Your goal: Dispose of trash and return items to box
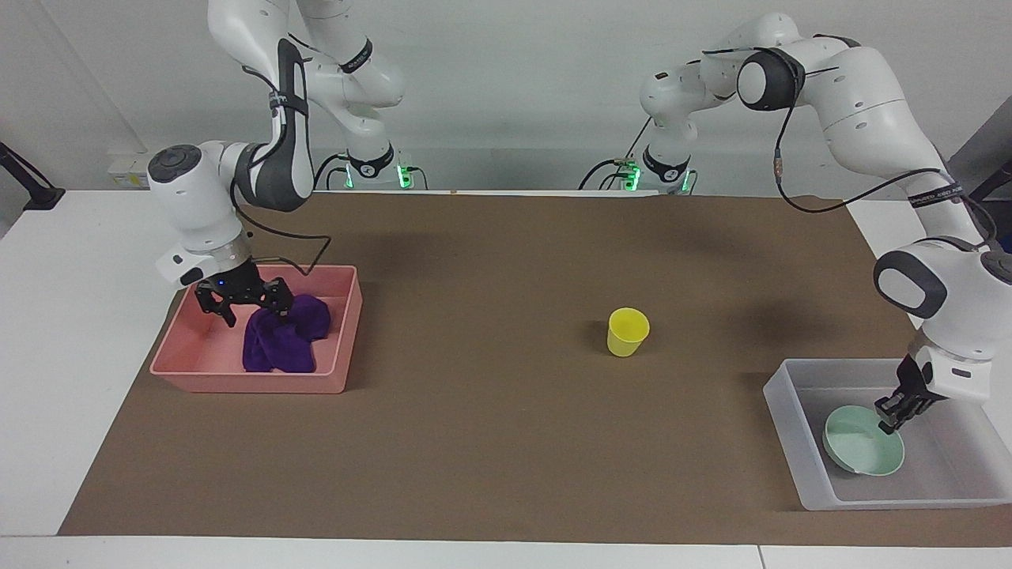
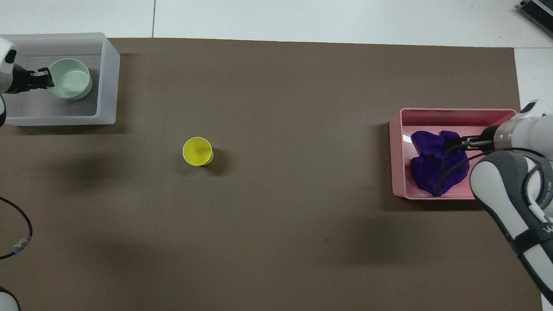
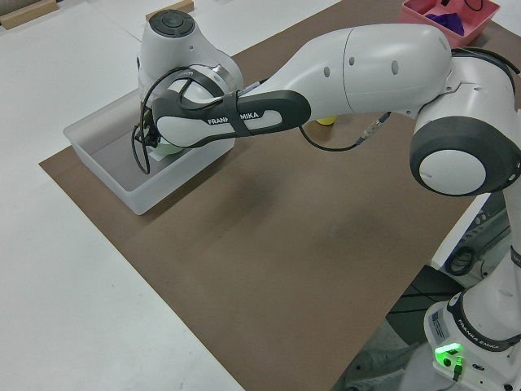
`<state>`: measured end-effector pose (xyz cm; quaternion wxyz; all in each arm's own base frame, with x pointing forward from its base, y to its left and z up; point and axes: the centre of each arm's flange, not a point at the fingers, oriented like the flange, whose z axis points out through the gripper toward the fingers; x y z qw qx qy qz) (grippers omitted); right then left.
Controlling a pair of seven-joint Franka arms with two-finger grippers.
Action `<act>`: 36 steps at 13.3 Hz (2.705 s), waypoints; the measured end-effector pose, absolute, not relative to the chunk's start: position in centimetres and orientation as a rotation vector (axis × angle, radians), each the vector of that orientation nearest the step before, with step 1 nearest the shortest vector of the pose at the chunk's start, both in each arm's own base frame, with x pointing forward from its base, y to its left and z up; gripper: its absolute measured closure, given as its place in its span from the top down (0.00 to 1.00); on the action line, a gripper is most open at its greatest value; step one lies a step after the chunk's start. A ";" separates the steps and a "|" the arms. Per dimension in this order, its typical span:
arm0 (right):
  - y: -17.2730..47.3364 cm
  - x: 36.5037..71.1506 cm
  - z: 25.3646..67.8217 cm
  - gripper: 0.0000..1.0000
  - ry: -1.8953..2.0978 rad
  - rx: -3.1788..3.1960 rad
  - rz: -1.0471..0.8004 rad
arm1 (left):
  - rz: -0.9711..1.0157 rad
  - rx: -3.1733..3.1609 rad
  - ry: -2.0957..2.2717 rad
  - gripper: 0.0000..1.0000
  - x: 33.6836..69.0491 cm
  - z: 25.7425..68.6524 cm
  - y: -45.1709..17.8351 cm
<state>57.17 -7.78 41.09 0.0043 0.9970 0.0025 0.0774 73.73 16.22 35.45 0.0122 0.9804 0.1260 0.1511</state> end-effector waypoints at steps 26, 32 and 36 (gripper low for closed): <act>-1.4 52.0 64.5 1.00 -0.271 3.112 0.078 | 0.245 3.034 -0.293 0.74 54.9 37.7 -19.3; -1.5 52.0 64.5 1.00 -0.274 3.112 0.078 | 0.217 3.037 -0.319 0.23 54.1 34.5 -20.6; -1.5 52.0 64.5 1.00 -0.274 3.112 0.078 | 0.315 3.027 -0.247 0.03 55.6 37.8 -18.2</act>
